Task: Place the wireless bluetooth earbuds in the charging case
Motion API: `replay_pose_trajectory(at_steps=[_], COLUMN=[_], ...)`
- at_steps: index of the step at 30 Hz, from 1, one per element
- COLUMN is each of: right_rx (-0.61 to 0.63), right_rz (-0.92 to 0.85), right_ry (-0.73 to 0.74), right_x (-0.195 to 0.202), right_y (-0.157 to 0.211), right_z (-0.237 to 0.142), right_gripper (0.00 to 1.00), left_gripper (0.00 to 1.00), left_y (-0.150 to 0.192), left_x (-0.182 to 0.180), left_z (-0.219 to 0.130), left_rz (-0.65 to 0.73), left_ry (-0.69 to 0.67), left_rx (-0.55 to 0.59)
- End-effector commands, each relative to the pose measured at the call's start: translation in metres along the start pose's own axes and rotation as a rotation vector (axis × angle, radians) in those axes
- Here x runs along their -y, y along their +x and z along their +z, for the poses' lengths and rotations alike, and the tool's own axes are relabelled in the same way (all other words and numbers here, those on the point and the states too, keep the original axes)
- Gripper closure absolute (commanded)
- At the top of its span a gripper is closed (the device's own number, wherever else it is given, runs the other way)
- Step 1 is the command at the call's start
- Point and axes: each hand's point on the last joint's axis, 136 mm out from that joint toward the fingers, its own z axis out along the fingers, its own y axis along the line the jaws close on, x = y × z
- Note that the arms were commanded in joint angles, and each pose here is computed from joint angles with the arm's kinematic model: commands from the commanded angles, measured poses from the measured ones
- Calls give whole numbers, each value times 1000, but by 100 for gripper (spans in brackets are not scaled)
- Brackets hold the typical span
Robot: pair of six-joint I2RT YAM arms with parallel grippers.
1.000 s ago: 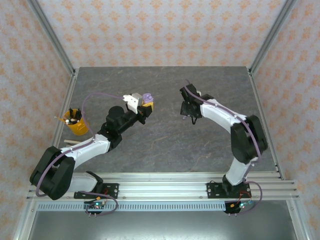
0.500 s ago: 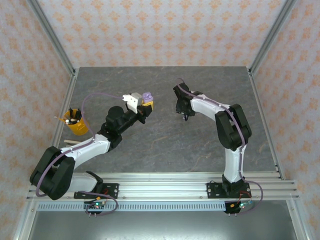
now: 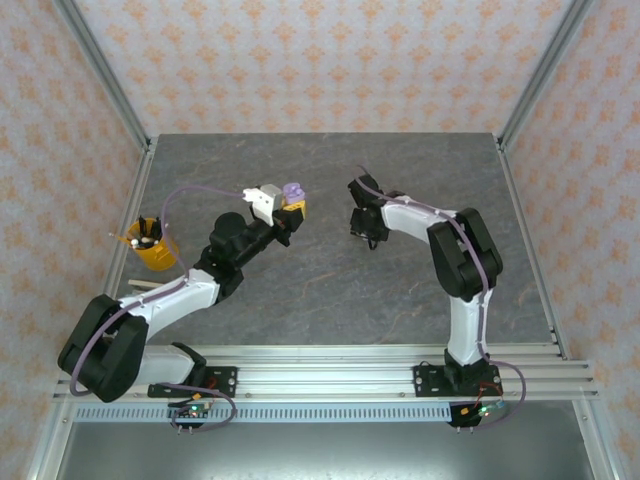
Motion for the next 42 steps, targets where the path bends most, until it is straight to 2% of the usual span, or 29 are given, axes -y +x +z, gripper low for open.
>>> replay_pose_trajectory(at_steps=[1, 4, 7, 10, 13, 22, 29, 42], right_rx=[-65, -105, -61, 41, 114, 49, 5, -20], right_rz=[54, 100, 113, 120, 131, 144, 134, 86], right_ry=[-83, -185, -263, -165, -28, 149, 177, 188], right_x=[-5, -12, -20, 1, 23, 20, 15, 8], right_y=[22, 42, 47, 34, 18, 0, 6, 21], right_z=[-17, -31, -59, -81, -90, -50, -20, -10], right_gripper=[65, 66, 66, 65, 56, 52, 55, 57], left_gripper=[100, 100, 100, 100, 100, 100, 100, 100], left_y=[-17, -18, -19, -18, -18, -21, -21, -18], left_x=[5, 5, 5, 4, 4, 4, 6, 4], left_z=[-5, -5, -6, -6, -5, -5, -7, -5], left_rz=[18, 26, 34, 38, 39, 47, 59, 62], left_ry=[3, 2, -3, -3, -7, -8, -2, -1], left_rx=[56, 54, 54, 53, 49, 51, 53, 55])
